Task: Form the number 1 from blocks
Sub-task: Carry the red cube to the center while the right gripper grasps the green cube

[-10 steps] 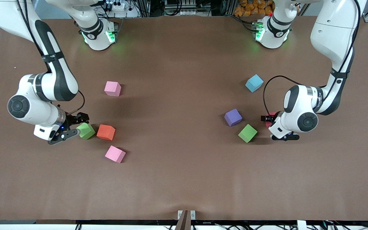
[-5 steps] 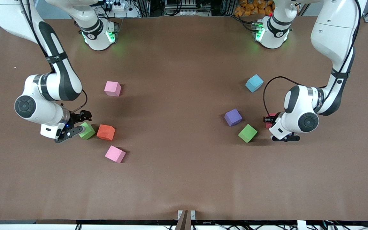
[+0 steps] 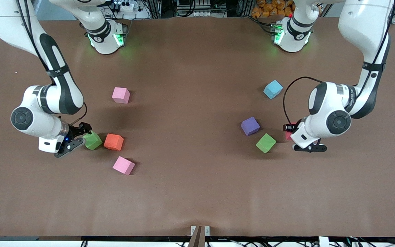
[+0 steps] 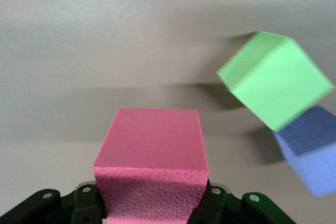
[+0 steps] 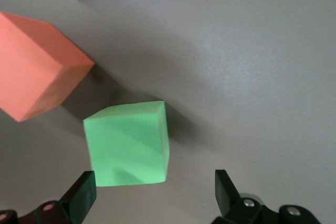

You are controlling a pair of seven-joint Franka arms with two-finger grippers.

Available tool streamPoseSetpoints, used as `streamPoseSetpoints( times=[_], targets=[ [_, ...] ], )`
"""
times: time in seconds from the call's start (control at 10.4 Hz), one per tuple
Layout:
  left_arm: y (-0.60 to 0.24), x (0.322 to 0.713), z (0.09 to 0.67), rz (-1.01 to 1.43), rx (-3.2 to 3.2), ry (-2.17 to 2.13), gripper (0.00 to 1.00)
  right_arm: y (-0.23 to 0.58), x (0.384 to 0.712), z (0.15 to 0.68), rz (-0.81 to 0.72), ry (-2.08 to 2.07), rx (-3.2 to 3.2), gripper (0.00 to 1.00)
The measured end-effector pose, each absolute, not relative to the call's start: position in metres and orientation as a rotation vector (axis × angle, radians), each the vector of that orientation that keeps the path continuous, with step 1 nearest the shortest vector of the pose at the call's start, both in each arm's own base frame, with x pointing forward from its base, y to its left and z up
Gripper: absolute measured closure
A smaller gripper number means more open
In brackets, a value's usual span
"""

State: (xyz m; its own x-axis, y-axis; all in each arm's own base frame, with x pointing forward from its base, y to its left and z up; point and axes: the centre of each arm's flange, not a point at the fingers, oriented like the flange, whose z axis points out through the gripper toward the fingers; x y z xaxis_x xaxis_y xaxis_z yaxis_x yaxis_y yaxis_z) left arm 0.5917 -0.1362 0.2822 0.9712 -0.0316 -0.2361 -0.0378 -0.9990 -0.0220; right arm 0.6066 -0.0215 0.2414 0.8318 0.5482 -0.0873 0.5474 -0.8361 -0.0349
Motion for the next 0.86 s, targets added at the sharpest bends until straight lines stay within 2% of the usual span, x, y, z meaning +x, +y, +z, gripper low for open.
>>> streamPoseSetpoints(
  times=[0.38,0.86],
  targets=[
    [-0.258,0.546,0.293,0.396,-3.108,-0.013,0.41,-0.009,0.61,0.238,0.149,-0.925,-2.991,0.0],
    [-0.438,0.426,0.283,0.41,-3.046,-0.048,0.41,0.009,0.606,0.219,0.176,-0.938,-2.966,0.0]
  ],
)
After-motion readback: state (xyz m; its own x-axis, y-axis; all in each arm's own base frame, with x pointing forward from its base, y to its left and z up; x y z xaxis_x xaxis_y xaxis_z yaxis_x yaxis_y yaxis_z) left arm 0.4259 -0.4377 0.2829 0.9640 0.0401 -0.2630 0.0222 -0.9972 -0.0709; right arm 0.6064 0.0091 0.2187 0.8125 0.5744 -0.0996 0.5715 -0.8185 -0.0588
